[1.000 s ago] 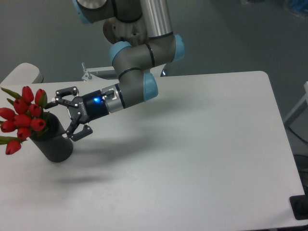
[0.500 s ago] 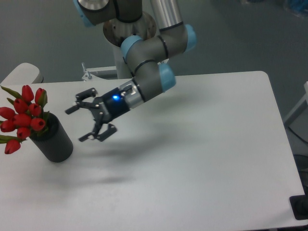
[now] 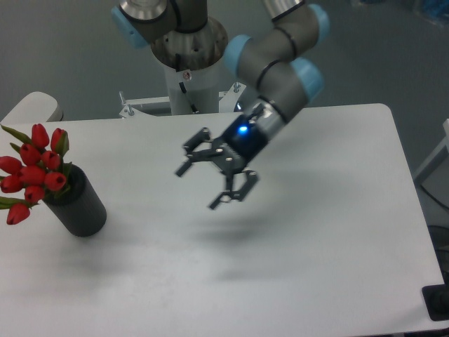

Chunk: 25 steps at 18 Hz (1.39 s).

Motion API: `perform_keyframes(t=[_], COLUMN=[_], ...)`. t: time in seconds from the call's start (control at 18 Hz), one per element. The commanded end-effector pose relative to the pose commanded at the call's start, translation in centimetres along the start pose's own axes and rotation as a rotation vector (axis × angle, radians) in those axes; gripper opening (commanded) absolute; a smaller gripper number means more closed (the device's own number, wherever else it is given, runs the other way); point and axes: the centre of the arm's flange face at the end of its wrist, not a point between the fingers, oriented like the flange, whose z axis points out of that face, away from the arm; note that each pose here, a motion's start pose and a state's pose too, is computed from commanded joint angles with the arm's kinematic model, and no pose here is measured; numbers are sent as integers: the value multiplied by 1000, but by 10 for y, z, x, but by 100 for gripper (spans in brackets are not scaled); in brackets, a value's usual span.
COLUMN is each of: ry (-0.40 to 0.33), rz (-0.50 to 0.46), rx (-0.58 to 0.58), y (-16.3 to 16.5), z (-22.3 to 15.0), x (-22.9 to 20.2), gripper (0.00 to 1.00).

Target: Insert the flowers into the vase

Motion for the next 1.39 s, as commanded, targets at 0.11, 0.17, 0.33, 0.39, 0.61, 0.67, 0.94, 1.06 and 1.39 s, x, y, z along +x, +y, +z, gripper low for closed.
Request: perform_keyframes(t=[0.11, 0.17, 0.33, 0.39, 0.61, 0.67, 0.94, 1.06, 1.39], ry=[-33, -51, -100, -108, -119, -114, -14, 29, 90], rz=[12, 25, 58, 71, 96, 110, 202, 220, 291], rx=[-90, -160, -376, -402, -528, -562, -778, -828, -953], y=[5, 4, 0, -5, -24, -33, -66, -73, -81], z=[-12, -18, -36, -37, -49, -49, -53, -54, -53], x=[-12, -17, -30, -34, -51, -57, -79, -89, -95], gripper=[100, 100, 100, 100, 100, 100, 100, 100, 100])
